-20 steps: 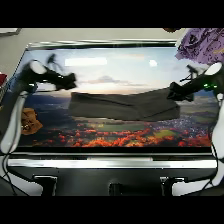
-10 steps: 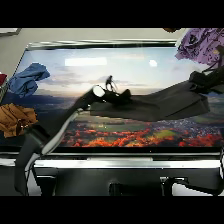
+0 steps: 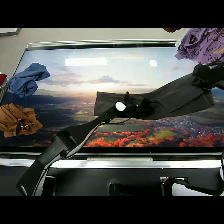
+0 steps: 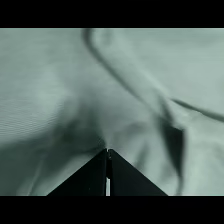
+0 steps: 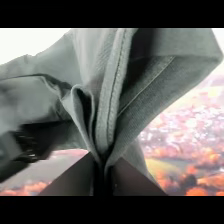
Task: Fold the clothes and pants, and hang the long-sleeved shirts on hangers.
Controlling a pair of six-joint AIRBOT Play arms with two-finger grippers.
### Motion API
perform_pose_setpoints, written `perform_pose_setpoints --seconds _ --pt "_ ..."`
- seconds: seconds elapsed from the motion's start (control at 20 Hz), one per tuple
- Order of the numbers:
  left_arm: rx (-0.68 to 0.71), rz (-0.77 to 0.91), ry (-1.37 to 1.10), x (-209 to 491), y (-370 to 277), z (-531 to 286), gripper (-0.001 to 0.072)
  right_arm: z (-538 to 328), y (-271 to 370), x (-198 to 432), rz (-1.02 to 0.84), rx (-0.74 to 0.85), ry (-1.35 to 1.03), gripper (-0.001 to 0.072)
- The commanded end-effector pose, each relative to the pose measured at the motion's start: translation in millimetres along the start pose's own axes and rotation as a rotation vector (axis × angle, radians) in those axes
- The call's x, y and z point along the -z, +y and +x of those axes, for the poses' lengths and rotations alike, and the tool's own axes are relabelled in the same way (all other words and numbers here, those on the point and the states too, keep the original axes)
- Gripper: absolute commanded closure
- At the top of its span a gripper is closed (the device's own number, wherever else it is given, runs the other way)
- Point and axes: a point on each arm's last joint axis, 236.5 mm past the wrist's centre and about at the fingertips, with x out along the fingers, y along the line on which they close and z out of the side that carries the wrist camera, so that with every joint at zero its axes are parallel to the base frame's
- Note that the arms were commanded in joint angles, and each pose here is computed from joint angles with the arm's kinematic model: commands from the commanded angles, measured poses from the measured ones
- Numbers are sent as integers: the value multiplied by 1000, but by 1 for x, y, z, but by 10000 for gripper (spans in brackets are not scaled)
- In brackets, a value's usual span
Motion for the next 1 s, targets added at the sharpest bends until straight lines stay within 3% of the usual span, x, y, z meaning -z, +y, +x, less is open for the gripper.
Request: perform_pose_setpoints --seconds 0.0,0.15,0.35,0.5,0.7,0.8,0.95 --pt "10 -76 -10 6 9 13 692 -4 9 -4 7 -34 -18 676" --pt "11 -61 19 3 2 4 693 -4 10 -8 10 -36 -36 676" --pt "-44 175 50 -26 -36 -52 695 -3 16 -12 67 -66 -48 676" --pt "-233 406 27 -68 -52 -139 695 4 51 -13 150 -199 -20 676" --pt "-624 617 -130 -142 -57 -320 692 28 118 0 162 -271 30 676" --pt "-754 649 -223 -164 -63 -409 692 43 164 14 133 -311 59 676" --pt "-796 613 -375 -181 -79 -510 692 70 236 42 92 -373 96 676"
